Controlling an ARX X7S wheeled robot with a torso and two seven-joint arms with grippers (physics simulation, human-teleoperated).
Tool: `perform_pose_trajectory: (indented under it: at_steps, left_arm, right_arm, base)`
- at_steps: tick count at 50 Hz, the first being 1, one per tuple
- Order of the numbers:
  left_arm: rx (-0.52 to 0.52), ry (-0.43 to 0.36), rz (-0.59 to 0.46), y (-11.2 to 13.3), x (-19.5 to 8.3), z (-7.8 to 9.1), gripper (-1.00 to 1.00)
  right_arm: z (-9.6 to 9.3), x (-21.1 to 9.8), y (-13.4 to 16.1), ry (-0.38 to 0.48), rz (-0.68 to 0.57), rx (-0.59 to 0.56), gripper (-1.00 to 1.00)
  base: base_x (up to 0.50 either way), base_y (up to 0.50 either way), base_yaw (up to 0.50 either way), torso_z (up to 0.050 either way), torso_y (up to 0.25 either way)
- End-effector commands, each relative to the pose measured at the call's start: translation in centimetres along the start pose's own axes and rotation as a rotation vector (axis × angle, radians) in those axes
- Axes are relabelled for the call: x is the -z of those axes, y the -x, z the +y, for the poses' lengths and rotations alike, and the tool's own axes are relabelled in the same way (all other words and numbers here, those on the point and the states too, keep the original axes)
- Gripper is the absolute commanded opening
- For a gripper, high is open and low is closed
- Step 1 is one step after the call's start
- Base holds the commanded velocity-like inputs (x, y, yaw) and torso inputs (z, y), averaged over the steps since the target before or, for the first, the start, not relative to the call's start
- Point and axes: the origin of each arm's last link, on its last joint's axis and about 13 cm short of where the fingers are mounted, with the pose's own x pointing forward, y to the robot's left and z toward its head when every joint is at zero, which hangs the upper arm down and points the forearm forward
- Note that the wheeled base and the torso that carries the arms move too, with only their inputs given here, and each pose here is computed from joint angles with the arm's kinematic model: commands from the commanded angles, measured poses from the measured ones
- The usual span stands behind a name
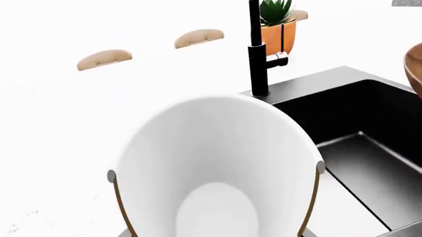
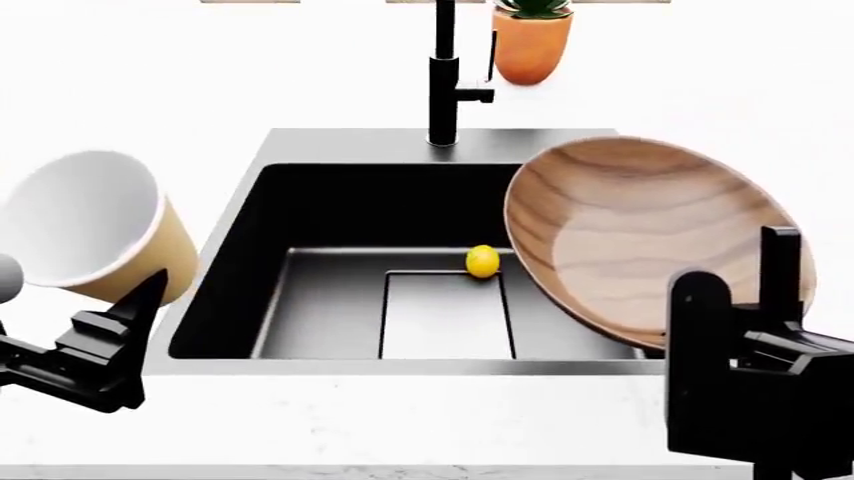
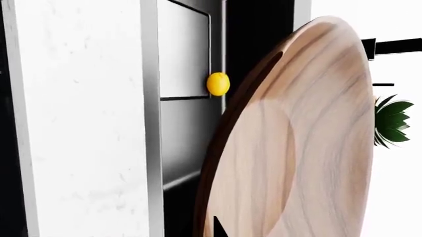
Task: Pick the bowl and cup and place them in the sink. Then turn on the water.
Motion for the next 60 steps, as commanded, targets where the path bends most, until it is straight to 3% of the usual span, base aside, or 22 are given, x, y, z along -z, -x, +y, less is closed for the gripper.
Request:
perform_pose_trajectory:
  at_steps: [1, 30, 60]
  left_arm:
    - [0.002, 0.005, -0.001, -0.03, -0.09, -0.05, -1.0]
    - [0.008, 0.01, 0.0, -0.25, 0.1, -0.03, -1.0]
    - [0.01, 0.011, -0.006, -0.19, 0.14, -0.06, -1.0]
  right_arm:
    - [-0.57, -0.02, 0.63, 0.007, 0.005, 0.071, -1.0]
    - [-0.44, -0.16, 0.35, 0.008, 0.006, 0.06, -1.0]
    - [-0.47, -0.48, -0.08, 0.003, -0.019, 0.033, -1.0]
  base:
    - [0.17, 0.0, 0.0, 0.0, 0.0]
    - [0.34, 0.0, 0.0, 0.0, 0.001]
    - [0.06, 0.0, 0.0, 0.0, 0.001]
